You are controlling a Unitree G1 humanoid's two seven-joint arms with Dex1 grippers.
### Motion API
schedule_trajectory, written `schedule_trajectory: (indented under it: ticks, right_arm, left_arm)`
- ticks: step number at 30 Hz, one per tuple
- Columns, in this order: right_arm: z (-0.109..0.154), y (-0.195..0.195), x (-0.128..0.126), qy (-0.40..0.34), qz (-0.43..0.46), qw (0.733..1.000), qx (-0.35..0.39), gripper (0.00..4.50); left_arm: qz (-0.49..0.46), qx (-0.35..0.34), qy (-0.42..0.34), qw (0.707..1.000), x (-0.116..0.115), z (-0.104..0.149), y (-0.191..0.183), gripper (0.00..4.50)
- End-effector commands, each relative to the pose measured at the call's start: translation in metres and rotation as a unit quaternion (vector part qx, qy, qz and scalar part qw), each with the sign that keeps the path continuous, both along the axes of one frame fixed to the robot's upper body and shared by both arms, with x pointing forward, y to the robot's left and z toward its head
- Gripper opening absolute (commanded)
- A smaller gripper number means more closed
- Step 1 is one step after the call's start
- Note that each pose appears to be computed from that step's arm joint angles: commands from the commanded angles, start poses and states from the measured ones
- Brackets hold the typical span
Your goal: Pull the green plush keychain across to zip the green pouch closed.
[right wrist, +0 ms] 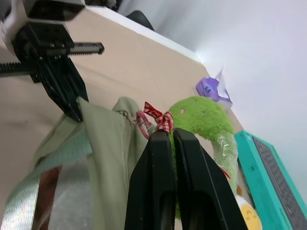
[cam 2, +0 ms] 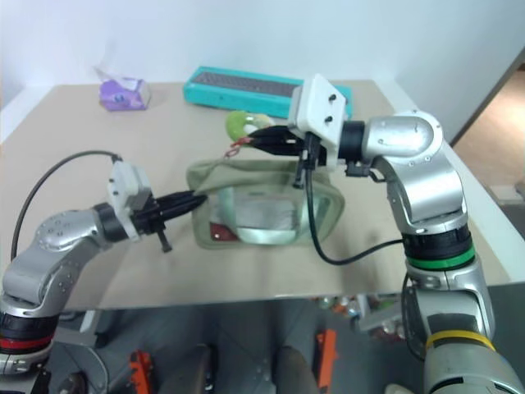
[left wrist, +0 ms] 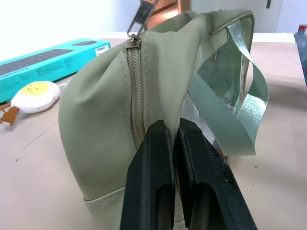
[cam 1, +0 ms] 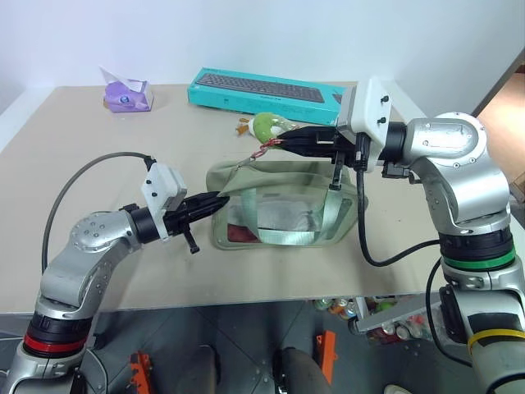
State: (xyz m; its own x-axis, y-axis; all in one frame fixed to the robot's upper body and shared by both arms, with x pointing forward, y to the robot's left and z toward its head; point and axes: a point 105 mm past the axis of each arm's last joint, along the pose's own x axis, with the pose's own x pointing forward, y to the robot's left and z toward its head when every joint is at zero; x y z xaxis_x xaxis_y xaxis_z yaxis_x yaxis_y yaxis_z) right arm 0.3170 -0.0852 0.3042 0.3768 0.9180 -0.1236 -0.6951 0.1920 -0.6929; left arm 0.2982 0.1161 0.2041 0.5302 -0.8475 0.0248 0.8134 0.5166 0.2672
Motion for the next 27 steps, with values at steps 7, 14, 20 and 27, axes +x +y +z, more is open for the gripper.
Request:
schedule_trajectory:
  ticks: [7, 14, 20, 27]
  right_arm:
    - [0.018, -0.017, -0.004, -0.036, -0.027, 0.999, 0.016, 0.07]
    - [0.021, -0.019, -0.004, -0.039, -0.033, 0.998, 0.020, 0.07]
    - [0.034, -0.027, -0.002, -0.059, -0.048, 0.997, 0.025, 0.07]
    - [0.054, -0.027, -0.005, -0.079, -0.050, 0.995, 0.038, 0.07]
  left_arm:
    - [0.028, -0.026, -0.006, 0.999, 0.010, 0.011, 0.007, 0.00]
    - [0.039, -0.025, 0.000, 0.999, 0.013, 0.008, 0.007, 0.00]
    - [0.036, -0.013, 0.006, 0.999, 0.012, 0.002, 0.005, 0.00]
    - [0.029, 0.001, 0.016, 0.999, 0.011, -0.005, 0.002, 0.00]
